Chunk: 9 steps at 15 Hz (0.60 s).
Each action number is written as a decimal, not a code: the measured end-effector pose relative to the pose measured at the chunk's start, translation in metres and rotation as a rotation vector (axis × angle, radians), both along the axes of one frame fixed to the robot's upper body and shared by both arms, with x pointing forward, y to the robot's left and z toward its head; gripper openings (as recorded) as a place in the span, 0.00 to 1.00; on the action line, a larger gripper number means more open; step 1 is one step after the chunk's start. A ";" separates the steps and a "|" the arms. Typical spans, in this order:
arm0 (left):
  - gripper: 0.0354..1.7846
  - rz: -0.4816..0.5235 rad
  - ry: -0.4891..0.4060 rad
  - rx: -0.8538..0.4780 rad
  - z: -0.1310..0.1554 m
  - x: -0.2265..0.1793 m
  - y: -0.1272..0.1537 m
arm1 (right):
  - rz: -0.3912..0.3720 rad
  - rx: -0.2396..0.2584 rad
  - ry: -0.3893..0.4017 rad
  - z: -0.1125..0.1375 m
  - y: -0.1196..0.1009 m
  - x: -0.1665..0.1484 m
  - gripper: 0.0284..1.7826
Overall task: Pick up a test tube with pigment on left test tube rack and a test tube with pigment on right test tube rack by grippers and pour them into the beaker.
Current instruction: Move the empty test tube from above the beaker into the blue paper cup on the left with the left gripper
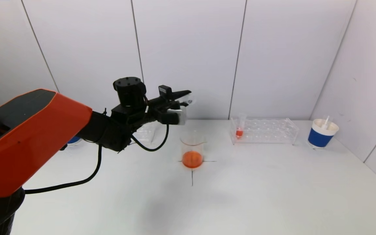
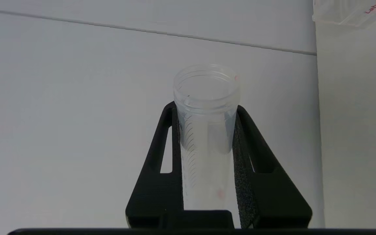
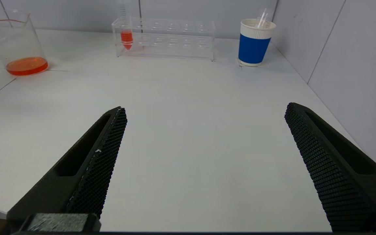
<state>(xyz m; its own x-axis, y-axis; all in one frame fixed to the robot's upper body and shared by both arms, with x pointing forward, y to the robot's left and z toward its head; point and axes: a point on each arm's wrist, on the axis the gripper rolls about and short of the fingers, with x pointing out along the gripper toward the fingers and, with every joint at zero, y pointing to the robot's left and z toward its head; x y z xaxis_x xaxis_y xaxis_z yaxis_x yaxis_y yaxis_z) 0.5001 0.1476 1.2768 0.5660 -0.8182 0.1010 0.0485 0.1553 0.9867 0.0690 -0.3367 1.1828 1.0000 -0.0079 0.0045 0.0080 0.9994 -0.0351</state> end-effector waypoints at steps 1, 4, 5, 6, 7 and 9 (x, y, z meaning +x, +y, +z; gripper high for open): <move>0.24 0.008 0.037 -0.025 -0.001 -0.002 0.000 | 0.000 0.001 0.000 0.000 0.000 0.000 0.99; 0.24 0.082 0.153 -0.153 0.003 -0.006 -0.004 | 0.000 0.000 0.000 0.000 0.000 0.000 0.99; 0.24 0.107 0.193 -0.202 0.005 -0.008 -0.005 | 0.000 0.000 0.000 0.000 0.000 0.000 0.99; 0.24 0.129 0.231 -0.248 0.007 -0.009 -0.007 | 0.000 0.000 0.000 0.000 0.000 0.000 0.99; 0.24 0.157 0.261 -0.294 0.010 -0.010 -0.007 | 0.000 0.000 0.000 0.000 0.000 0.000 0.99; 0.24 0.223 0.301 -0.373 0.016 -0.011 -0.005 | 0.000 0.000 0.000 0.000 0.000 0.000 0.99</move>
<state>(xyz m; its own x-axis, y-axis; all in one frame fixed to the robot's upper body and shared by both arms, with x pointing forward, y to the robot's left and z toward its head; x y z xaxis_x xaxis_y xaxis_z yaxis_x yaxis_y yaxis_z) 0.4889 0.1425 1.2923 0.7712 -0.6137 0.1689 0.2464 0.5325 0.8098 0.0690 -0.3367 1.1828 1.0000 -0.0079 0.0045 0.0080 0.9994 -0.0348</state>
